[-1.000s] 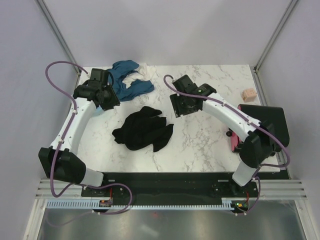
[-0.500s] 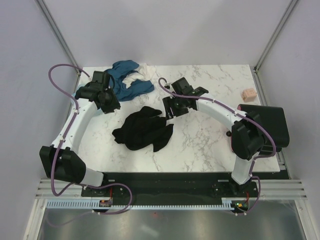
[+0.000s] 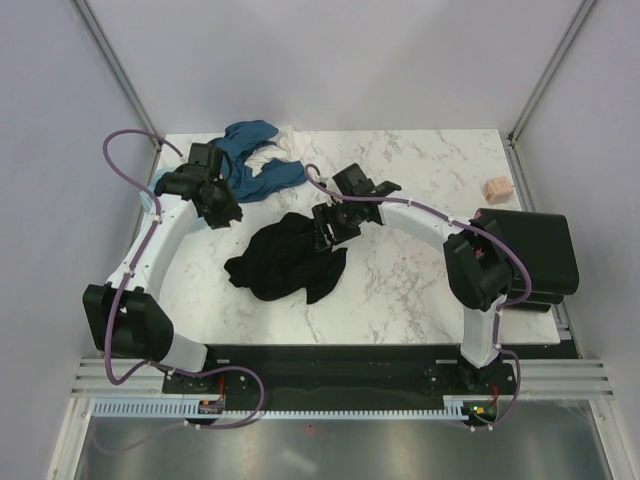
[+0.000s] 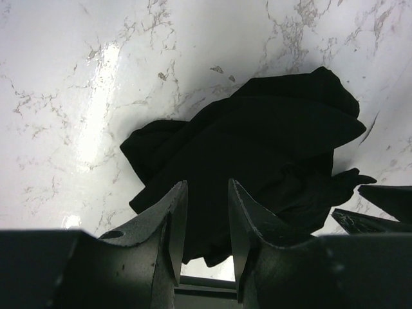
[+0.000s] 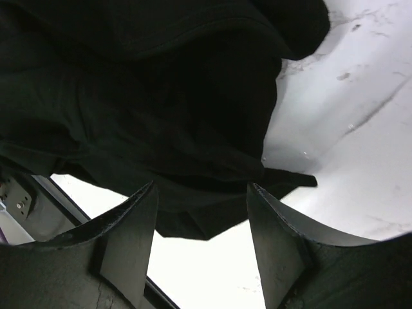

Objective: Fold and stack the t-shirts

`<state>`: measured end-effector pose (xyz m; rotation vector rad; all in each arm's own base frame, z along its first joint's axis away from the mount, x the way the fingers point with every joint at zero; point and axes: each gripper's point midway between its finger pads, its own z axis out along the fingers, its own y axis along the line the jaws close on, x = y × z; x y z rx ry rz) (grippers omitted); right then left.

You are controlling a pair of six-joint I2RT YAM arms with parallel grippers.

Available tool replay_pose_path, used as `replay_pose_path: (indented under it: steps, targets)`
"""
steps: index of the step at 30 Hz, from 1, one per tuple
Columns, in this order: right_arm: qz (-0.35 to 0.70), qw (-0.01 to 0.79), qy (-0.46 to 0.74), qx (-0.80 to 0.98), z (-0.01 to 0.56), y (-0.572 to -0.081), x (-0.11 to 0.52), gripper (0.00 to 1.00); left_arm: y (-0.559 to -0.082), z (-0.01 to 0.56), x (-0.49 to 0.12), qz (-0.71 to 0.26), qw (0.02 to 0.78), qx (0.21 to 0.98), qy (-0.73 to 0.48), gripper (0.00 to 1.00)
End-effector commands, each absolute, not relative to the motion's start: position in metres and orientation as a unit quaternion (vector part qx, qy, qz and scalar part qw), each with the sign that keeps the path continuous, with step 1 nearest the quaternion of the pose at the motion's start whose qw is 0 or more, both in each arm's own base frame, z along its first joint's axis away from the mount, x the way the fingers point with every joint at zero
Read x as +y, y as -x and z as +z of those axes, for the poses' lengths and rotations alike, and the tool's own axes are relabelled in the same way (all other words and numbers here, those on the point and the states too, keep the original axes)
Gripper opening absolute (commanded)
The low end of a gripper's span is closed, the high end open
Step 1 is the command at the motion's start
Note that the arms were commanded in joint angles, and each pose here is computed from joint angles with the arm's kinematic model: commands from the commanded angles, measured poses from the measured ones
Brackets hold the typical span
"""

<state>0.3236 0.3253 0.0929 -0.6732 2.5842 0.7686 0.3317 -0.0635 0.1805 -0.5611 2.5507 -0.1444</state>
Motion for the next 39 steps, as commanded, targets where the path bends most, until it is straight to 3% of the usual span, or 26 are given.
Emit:
replay_pose_path:
  steps: [1, 5, 8, 10, 12, 19, 28, 39]
  targets:
    - [0.3, 0.178, 0.26, 0.9, 0.086, -0.326, 0.347, 0.65, -0.333, 0.18, -0.065, -0.061, 0.261, 0.939, 0.217, 0.39]
    - [0.306, 0.185, 0.268, 0.894, 0.081, -0.329, 0.357, 0.64, -0.33, 0.178, -0.065, -0.059, 0.259, 0.94, 0.216, 0.39]
    - [0.305, 0.191, 0.275, 0.892, 0.08, -0.334, 0.362, 0.43, -0.329, 0.178, -0.066, -0.061, 0.257, 0.94, 0.215, 0.39]
    - [0.302, 0.209, 0.279, 0.887, 0.092, -0.336, 0.363, 0.18, -0.329, 0.179, -0.066, -0.063, 0.26, 0.94, 0.214, 0.39]
    - [0.297, 0.241, 0.286, 0.879, 0.115, -0.34, 0.364, 0.0, -0.329, 0.179, -0.067, -0.065, 0.259, 0.94, 0.214, 0.39]
    - [0.276, 0.331, 0.279, 0.858, 0.187, -0.35, 0.359, 0.0, -0.326, 0.178, -0.069, -0.071, 0.255, 0.94, 0.214, 0.39]
    - [0.245, 0.468, 0.228, 0.818, 0.331, -0.357, 0.329, 0.0, -0.32, 0.185, -0.079, -0.096, 0.261, 0.94, 0.2, 0.39]
    - [0.251, 0.597, 0.169, 0.743, 0.491, -0.332, 0.283, 0.0, -0.308, 0.221, -0.095, -0.156, 0.29, 0.929, 0.168, 0.39]
